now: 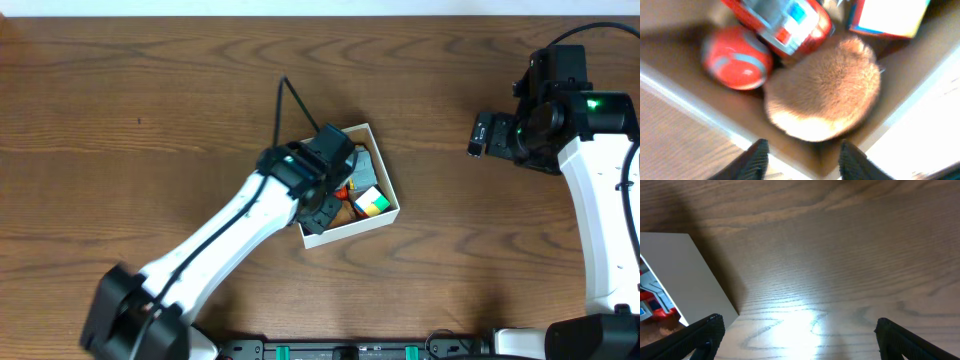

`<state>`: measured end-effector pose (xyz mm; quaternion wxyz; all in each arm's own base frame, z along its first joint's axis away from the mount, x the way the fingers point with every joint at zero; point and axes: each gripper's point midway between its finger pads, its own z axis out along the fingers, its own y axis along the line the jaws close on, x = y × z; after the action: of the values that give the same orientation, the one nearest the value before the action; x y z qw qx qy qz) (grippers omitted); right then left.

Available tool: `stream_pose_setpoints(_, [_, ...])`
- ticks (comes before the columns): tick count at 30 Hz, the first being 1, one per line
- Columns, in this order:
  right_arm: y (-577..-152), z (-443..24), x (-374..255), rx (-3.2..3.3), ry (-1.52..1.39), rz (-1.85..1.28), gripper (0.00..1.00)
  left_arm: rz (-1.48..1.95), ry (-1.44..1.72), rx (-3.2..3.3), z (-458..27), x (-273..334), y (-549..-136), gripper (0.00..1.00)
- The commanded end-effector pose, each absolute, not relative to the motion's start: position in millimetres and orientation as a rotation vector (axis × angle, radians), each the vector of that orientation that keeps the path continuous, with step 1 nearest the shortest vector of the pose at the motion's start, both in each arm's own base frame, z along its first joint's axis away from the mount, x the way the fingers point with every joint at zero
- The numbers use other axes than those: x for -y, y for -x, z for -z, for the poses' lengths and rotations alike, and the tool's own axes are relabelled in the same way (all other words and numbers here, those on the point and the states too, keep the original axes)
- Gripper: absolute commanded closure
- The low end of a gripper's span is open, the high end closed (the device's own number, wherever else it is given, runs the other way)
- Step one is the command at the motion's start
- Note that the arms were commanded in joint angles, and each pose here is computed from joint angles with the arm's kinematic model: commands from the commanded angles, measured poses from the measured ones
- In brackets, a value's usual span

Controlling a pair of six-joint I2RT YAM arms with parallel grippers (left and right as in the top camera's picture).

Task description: Pack container

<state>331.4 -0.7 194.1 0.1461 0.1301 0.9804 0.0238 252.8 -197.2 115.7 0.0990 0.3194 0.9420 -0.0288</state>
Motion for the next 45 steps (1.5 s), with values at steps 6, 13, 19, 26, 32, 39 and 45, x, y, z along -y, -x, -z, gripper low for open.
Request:
stream_pose_setpoints(6, [-334.0,-195.0,-15.2,-2.832,-0.118,-0.092,0.01,0.035,-0.530,-2.623,-192.2,151.0,-279.5,0.16])
stream_pose_setpoints(13, [-337.0,-195.7,-27.1,-2.820,-0.050,-0.100,0.64,-0.012,-0.122,-2.699,-180.1,90.5,-304.7,0.72])
stream_pose_setpoints(19, [-339.0,-182.8,-32.0,-2.821,-0.075,-0.130,0.99,-0.075,0.023,-2.780,-139.3,61.1,-334.1,0.94])
stream_pose_setpoints(26, [-332.4,-142.8,-48.7,-2.856,-0.009,-0.153,0.99,0.044,0.043,-2.870,-84.5,74.3,-359.5,0.94])
stream_pose_setpoints(32, [-325.9,-121.0,-94.4,-2.840,0.173,-0.324,0.99,0.210,0.018,-2.901,-64.2,97.3,-366.0,0.94])
stream_pose_setpoints(39, [-306.5,-97.6,-125.7,-2.859,0.321,-0.343,0.98,0.291,-0.015,-2.902,-65.5,112.2,-363.6,0.94])
stream_pose_setpoints(45, [-282.5,-78.2,-149.4,-2.892,0.406,-0.438,0.98,0.317,-0.081,-2.866,-68.3,130.9,-366.9,0.94])
